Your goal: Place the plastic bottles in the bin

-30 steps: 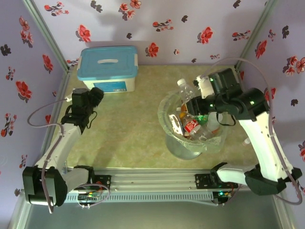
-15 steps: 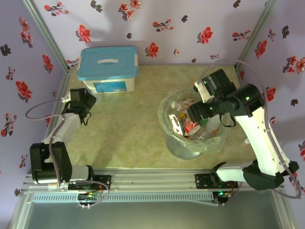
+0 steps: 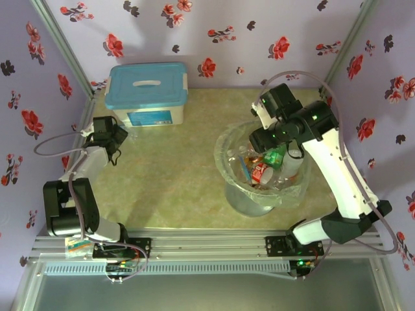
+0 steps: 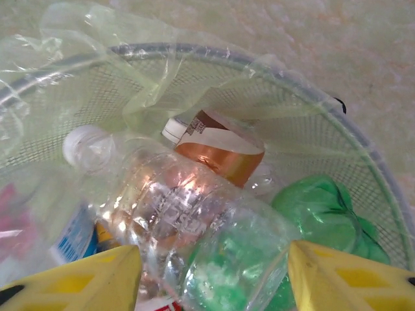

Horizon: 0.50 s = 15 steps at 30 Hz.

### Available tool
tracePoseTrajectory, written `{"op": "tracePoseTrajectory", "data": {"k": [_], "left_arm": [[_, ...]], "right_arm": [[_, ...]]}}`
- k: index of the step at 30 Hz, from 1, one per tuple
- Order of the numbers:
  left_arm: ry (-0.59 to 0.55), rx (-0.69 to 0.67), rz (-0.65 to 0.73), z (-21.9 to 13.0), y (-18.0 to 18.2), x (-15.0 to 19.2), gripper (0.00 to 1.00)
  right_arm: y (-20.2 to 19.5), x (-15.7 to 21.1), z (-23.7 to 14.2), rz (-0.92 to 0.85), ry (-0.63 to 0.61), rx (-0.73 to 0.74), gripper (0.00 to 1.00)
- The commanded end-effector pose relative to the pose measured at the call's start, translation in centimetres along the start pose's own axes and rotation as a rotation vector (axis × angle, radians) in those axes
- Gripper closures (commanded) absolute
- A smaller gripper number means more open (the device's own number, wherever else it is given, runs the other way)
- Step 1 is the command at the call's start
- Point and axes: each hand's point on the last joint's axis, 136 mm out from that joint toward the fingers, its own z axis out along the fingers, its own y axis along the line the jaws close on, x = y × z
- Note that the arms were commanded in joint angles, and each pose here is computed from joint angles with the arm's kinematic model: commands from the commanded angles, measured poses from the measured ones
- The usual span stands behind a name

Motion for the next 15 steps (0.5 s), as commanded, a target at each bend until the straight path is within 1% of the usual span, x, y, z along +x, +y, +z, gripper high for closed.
{"op": "tracePoseTrajectory", "data": {"k": [1,2,4,6,8,11,15], "left_arm": [[-0.038,-0.025,-0.021,0.5,0.2,-1.4,0.16],[-0.041,-0.027,-0.038,0.7,0.3,-1.5,0.16],[-0.042,-0.032,-0.075,1.4,0.5,-1.5,0.15],[-0.033,-0.040,-0.115,2.3,0.5,-1.4,0.15],[-0.001,-0.031,-0.157,3.5,0.2,-1.0,0.15],[0.045,-0.028,-0.204,5.3,-0.6,-0.5,0.14],[0.078,-0.019,-0.249,7.4,-1.5,0.0,0.14]], "right_arm": [[0.0,-1.0,-2.2,0.005,-0.097,-0.010,0.35],[-0.1,-1.4,-2.9,0.012,-0.129,-0.008,0.33],[-0.3,-2.5,-4.9,0.038,-0.237,-0.011,0.29],[-0.1,-3.3,-6.0,0.054,-0.320,-0.030,0.27],[0.0,-3.7,-6.8,0.066,-0.381,-0.045,0.27],[-0.4,-3.6,-7.2,0.076,-0.411,-0.031,0.26],[-0.9,-2.6,-6.8,0.082,-0.387,-0.005,0.26]]}}
